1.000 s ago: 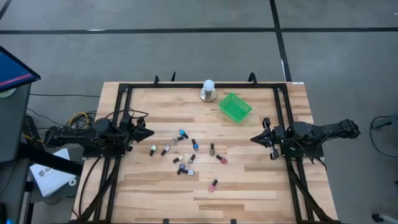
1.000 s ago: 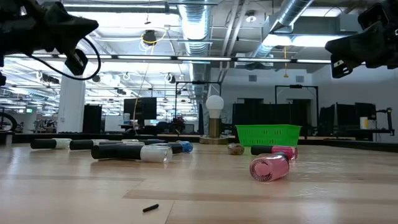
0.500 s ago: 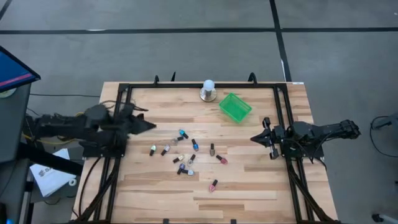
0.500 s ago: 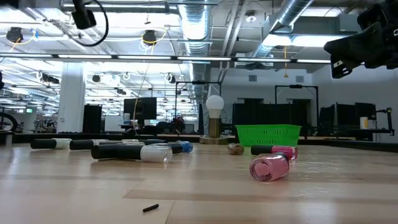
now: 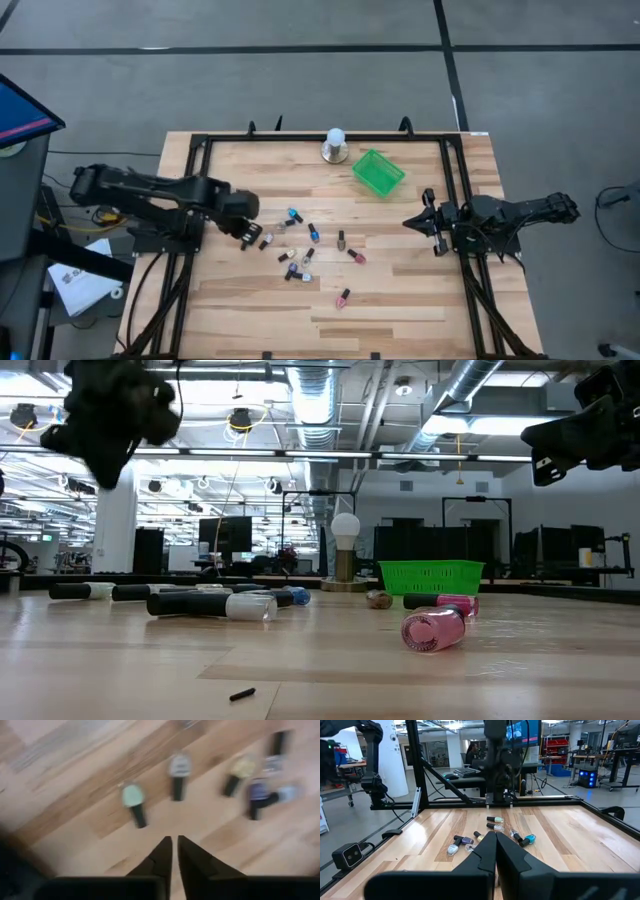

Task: Pick & Place Nail Polish
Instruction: Put the light green nail polish bottle into the green bin

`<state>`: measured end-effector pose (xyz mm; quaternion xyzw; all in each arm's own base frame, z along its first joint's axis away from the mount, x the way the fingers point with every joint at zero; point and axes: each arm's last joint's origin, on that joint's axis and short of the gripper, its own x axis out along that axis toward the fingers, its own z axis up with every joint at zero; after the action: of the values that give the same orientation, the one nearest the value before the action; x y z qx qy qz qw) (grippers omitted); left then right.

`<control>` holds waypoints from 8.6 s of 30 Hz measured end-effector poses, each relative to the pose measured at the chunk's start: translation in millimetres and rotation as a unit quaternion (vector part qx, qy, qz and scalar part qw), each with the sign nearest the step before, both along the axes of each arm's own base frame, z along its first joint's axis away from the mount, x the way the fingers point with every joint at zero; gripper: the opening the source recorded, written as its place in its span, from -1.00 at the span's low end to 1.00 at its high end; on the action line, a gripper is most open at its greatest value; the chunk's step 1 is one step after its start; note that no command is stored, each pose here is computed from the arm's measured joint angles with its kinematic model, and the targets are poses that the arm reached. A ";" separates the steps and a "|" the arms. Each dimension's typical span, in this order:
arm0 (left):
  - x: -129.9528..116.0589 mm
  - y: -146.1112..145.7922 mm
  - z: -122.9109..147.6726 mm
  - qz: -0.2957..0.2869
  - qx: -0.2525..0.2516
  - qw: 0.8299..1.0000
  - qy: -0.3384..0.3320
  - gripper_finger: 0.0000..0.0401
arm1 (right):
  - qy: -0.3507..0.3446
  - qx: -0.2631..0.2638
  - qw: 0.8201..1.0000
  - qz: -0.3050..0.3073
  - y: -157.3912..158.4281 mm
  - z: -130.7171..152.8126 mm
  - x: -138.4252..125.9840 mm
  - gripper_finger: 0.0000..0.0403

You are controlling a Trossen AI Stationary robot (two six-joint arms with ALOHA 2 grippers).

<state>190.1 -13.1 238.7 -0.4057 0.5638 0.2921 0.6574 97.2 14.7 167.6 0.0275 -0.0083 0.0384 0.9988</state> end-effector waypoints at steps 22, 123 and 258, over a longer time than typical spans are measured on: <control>-16.3 -36.0 -67.7 0.018 0.061 0.998 0.015 0.34 | 0.000 0.000 1.000 0.000 0.0 -0.1 0.0 -1.00; 210.5 150.3 21.0 -0.092 0.250 0.849 -0.457 -0.76 | -0.077 0.197 0.977 0.009 -2.0 17.6 -1.6 -1.00; 239.4 70.9 42.6 -0.249 0.354 0.802 -0.411 -0.10 | 0.074 0.094 0.963 -0.240 -65.5 113.7 89.2 -0.77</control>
<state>429.5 57.7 281.4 -0.0728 0.1796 0.1033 0.9756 186.4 -50.8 281.2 0.1211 0.0557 -0.2052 0.9696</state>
